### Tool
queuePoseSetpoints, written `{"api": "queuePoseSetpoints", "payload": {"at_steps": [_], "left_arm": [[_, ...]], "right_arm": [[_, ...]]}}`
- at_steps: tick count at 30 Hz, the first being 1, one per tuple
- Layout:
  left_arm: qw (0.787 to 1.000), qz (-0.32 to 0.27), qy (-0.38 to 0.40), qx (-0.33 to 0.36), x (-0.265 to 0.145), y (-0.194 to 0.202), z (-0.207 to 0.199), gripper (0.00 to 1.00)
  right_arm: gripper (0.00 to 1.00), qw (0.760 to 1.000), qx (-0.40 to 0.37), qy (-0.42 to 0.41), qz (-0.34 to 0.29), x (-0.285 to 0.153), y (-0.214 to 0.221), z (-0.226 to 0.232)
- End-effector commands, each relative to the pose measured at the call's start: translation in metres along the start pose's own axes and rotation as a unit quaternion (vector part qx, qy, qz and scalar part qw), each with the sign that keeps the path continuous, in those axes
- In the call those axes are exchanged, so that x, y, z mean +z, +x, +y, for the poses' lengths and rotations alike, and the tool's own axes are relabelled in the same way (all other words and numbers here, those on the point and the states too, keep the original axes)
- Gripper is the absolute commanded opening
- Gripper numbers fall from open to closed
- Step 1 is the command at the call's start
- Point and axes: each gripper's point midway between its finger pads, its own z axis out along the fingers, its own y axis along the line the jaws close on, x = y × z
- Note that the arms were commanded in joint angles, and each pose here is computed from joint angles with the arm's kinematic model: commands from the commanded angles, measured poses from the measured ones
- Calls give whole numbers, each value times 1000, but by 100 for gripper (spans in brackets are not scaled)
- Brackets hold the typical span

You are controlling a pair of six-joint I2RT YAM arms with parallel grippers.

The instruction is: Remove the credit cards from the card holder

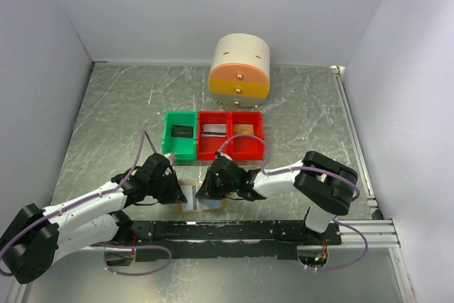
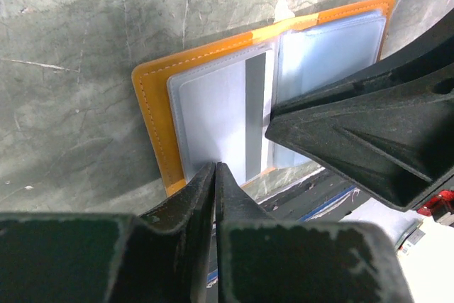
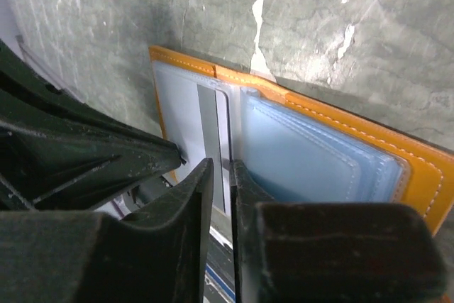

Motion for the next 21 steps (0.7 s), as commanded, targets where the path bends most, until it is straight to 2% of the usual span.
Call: {"api": "queuePoseSetpoints", "payload": {"at_steps": [1, 5, 9, 12, 17, 21], "left_arm": [[1000, 7, -10, 9, 3, 5, 7, 16], [1000, 7, -3, 8, 3, 6, 6, 15], [1000, 3, 3, 7, 3, 3, 1, 14], [1000, 3, -2, 6, 2, 3, 3, 14], [1000, -14, -14, 6, -5, -3, 4, 21], [999, -42, 4, 8, -14, -14, -8, 36]], "right_arm": [[13, 997, -6, -71, -1, -8, 4, 19], [10, 988, -17, -151, 25, -19, 7, 54], [5, 992, -27, -120, 26, -13, 4, 52], [4, 997, -13, -78, 4, -13, -3, 37], [21, 999, -13, -19, -44, -27, -17, 13], [36, 998, -27, -33, -37, -28, -18, 15]]}}
